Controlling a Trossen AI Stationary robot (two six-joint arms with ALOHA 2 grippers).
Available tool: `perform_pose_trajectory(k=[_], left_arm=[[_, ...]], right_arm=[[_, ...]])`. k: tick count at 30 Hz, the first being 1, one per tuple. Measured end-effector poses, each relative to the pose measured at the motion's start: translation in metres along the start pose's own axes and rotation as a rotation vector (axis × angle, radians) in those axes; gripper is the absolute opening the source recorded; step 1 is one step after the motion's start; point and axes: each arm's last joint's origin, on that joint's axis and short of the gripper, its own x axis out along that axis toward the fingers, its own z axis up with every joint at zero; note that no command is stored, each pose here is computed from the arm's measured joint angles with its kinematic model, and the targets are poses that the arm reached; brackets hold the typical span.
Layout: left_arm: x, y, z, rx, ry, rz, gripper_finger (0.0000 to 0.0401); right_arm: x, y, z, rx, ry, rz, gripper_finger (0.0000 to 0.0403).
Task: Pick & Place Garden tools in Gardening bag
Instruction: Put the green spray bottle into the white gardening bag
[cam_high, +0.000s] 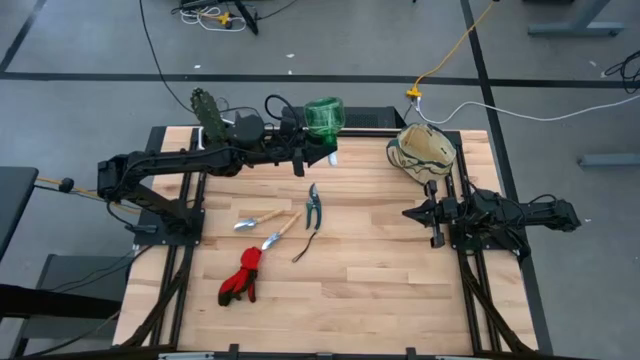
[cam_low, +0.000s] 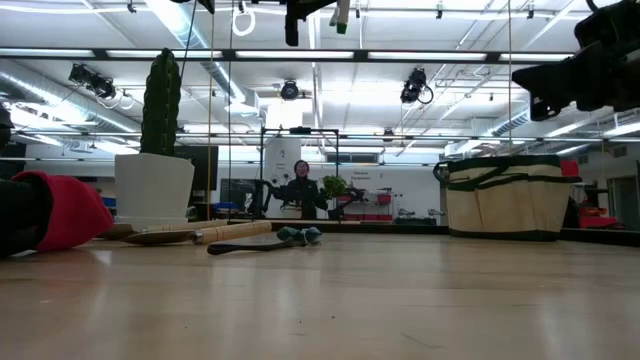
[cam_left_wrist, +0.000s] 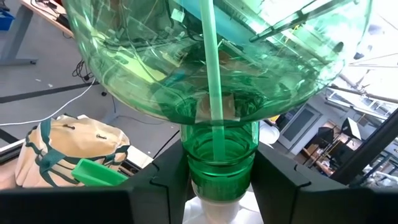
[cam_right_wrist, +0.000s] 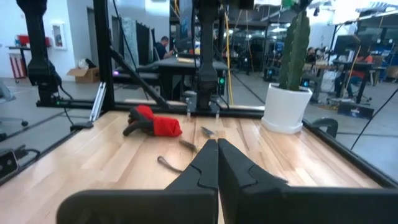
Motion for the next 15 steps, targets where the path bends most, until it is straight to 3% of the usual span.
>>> perform_pose_trajectory(k=[6,11,15], left_arm=[[0.000,-0.001,0.001,-0.022,-0.007,-0.005,0.0149],[0.000,-0.001,0.002,-0.020,-0.016,-0.012,0.0149],[0.000,-0.001,0.002,-0.020,-0.018,-0.013,0.0148]], right_arm=[[-0.001,-0.003,0.010,0.087,-0.107,-0.080,0.0000],[-0.002,-0.007,0.014,0.089,-0.147,-0.213,0.0000],[-0.002,-0.008,0.016,0.066,-0.159,-0.253,0.0000]])
